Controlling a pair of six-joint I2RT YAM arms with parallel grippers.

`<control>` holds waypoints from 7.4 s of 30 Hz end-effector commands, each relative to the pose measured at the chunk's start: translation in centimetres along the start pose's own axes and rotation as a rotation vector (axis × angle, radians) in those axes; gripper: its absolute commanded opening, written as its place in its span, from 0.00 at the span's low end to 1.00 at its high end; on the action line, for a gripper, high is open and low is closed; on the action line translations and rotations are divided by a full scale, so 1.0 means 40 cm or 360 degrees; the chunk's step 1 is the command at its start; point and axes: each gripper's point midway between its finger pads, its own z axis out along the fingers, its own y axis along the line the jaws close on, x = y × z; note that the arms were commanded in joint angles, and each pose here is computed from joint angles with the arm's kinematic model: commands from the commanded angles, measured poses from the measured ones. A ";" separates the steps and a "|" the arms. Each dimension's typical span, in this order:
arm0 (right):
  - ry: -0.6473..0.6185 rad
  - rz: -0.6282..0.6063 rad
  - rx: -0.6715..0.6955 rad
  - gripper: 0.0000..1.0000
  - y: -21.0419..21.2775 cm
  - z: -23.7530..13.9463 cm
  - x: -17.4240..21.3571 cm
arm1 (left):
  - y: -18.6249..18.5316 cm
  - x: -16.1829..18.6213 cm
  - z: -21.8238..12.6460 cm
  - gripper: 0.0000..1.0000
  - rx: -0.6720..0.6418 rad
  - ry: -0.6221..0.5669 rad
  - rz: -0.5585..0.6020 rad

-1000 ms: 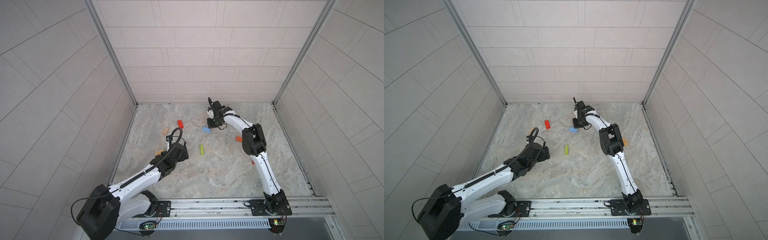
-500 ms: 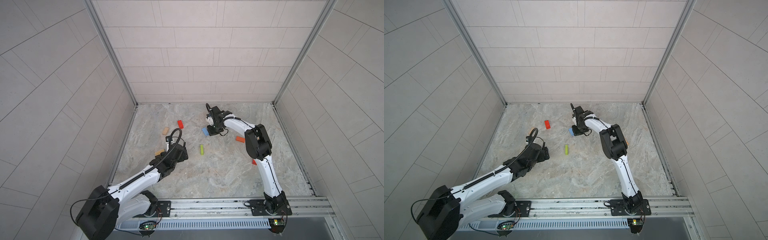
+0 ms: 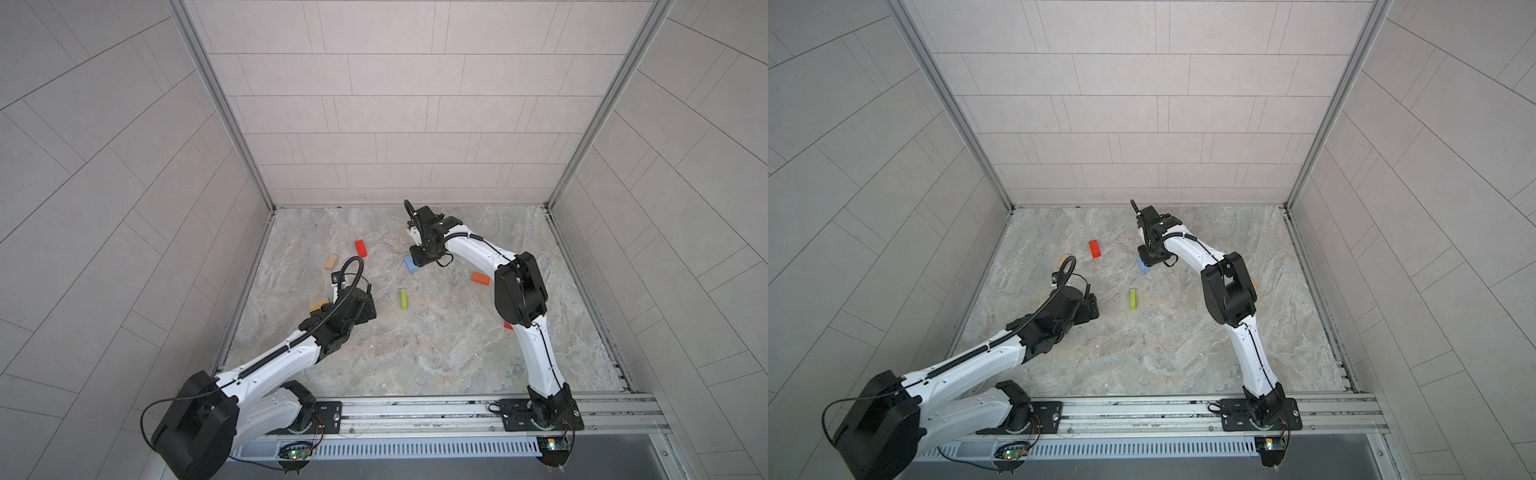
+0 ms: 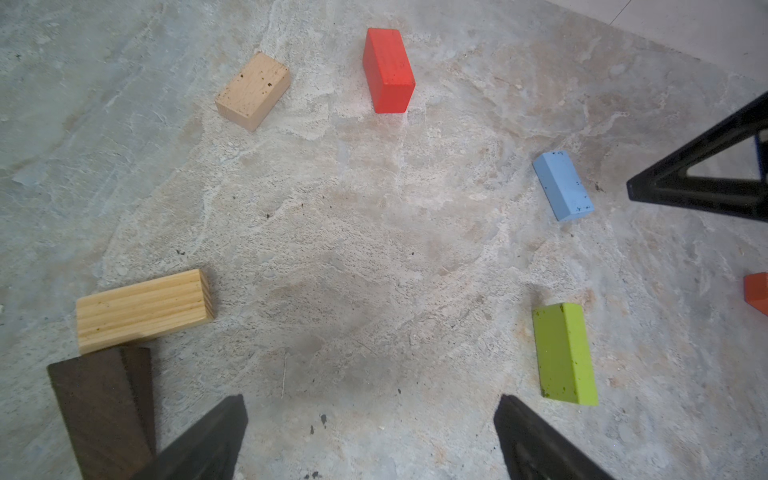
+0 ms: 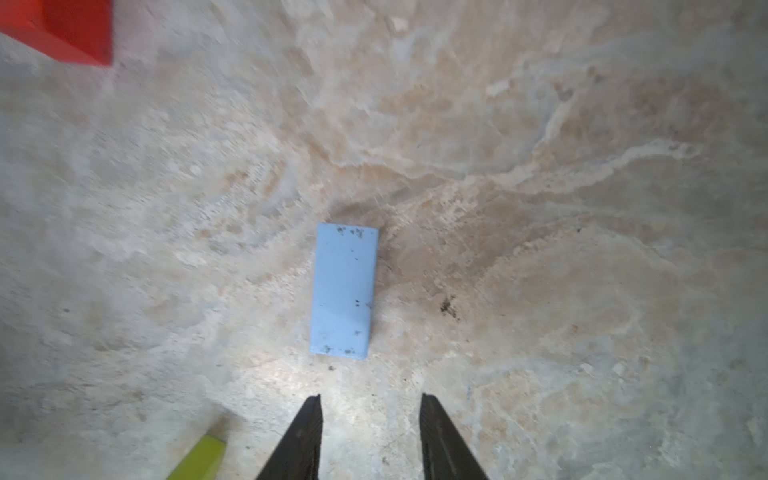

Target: Build the wood block tower

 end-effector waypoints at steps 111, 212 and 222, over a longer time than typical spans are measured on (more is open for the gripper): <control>-0.0583 0.0680 -0.1429 0.12 0.122 -0.265 0.119 | -0.484 -0.123 0.066 0.53 0.0600 0.0619 0.0061; -0.0675 0.1109 -0.0350 0.65 -0.215 -0.228 0.370 | -0.484 -0.075 0.173 0.03 0.0157 0.0777 0.0158; -0.0733 0.1165 -0.0211 0.64 -0.250 -0.240 0.398 | -0.477 0.003 0.233 0.02 0.0014 0.0879 0.0170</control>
